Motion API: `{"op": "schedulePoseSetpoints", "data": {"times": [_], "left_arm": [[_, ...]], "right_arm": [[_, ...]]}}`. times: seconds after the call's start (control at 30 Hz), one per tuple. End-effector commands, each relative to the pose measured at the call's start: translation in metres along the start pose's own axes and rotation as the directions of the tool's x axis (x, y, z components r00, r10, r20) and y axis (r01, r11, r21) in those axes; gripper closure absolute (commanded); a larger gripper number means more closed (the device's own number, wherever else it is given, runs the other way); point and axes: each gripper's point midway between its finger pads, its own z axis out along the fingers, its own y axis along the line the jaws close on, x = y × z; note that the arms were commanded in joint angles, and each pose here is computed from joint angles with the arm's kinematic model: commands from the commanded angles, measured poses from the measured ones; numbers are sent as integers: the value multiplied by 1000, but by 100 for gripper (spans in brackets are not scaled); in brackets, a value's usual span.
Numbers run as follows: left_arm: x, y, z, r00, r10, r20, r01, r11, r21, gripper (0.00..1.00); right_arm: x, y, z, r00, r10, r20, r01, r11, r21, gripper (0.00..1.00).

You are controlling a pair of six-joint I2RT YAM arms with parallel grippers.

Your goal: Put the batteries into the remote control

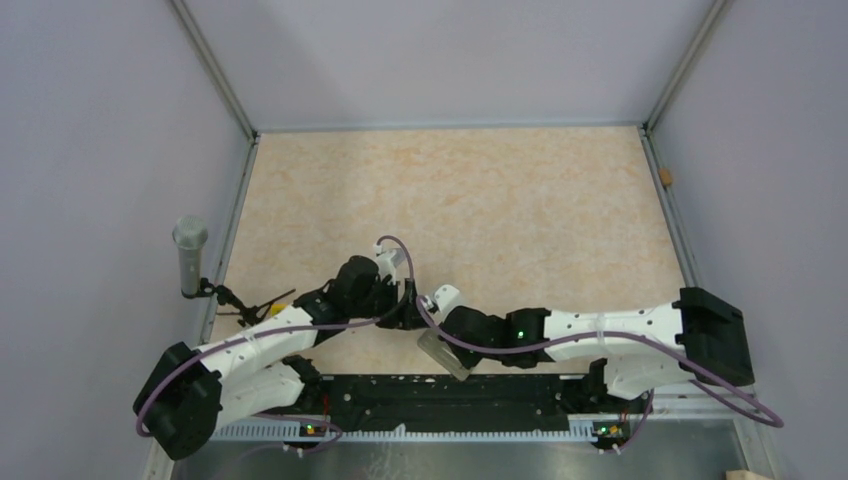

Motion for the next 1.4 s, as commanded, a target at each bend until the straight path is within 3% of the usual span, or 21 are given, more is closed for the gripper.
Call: {"op": "schedulePoseSetpoints", "data": {"times": [0.0, 0.57, 0.73, 0.9, 1.13, 1.2, 1.37], "left_arm": [[-16, -13, -9, 998, 28, 57, -29, 1000, 11, 23], [-18, -12, -12, 997, 23, 77, -23, 1000, 1, 23], [-18, -10, -12, 997, 23, 77, -23, 1000, -5, 23], [-17, -9, -12, 997, 25, 78, -24, 1000, -14, 22], [-20, -8, -16, 994, 34, 99, -32, 999, -21, 20], [-21, -9, -17, 993, 40, 108, -38, 999, -23, 20], [-23, -7, -21, 992, 45, 119, -41, 998, -40, 19]], "right_arm": [[-2, 1, 8, 1000, 11, 6, -11, 1000, -14, 100], [39, 5, 32, 993, 41, -108, -46, 998, -49, 100], [31, 1, 26, 995, 40, -89, -42, 999, -25, 100], [7, -10, 7, 1000, 28, -8, -28, 999, 20, 74], [-13, -14, -11, 995, 13, 99, -12, 1000, -15, 53], [-14, -19, -14, 996, 13, 88, -14, 1000, 14, 39], [-10, -10, -7, 998, -5, 55, 6, 1000, -24, 33]]}}
